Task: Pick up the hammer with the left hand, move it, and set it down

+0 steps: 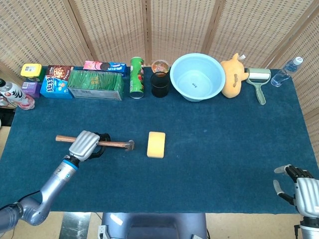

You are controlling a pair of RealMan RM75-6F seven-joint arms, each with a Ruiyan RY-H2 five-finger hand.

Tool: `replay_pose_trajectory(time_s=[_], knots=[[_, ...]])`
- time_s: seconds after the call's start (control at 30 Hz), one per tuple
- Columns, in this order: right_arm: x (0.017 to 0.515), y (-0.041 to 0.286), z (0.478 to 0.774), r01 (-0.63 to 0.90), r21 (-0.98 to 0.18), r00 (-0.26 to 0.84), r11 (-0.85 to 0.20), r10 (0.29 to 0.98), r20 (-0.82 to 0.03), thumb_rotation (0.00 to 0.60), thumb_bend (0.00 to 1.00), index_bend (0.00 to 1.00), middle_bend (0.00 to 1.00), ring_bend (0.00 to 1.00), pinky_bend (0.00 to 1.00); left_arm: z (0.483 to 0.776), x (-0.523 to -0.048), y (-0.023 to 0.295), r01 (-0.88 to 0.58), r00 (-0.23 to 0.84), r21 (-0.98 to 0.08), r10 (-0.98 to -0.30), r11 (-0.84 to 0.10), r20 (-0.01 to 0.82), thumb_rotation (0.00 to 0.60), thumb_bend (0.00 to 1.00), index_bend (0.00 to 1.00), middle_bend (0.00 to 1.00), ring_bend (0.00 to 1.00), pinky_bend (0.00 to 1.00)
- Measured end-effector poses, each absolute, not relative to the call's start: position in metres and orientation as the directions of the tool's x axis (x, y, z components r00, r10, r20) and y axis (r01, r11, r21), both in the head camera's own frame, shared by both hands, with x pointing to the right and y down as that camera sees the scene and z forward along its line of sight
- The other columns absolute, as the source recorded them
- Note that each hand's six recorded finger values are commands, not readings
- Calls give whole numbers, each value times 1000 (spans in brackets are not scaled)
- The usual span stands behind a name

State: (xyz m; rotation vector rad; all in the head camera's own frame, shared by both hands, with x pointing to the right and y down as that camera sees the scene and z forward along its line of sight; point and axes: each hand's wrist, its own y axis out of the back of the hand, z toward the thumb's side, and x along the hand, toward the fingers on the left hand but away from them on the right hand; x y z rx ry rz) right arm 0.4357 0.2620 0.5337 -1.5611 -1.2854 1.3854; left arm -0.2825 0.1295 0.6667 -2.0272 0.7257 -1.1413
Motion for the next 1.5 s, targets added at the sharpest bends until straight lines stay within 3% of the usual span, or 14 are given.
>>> replay_pose_trajectory(time_s=[0.47, 1.17, 1.5], knots=[[441, 263, 535, 226, -932, -69, -283, 950, -305, 600, 388, 445, 444, 464, 440, 664, -260, 109, -243, 416, -718, -739, -652, 530, 600, 552, 518, 573, 583, 738], [452, 267, 539, 227, -934, -108, -277, 946, -307, 600, 387, 445, 442, 473, 440, 677, -195, 91, -248, 433, -567, -614, -785, 660, 600, 578, 517, 573, 587, 752], [459, 271, 539, 233, -934, -126, -271, 944, -305, 600, 387, 445, 442, 473, 439, 694, -192, 91, -246, 397, -534, -587, -809, 706, 600, 577, 517, 573, 587, 755]])
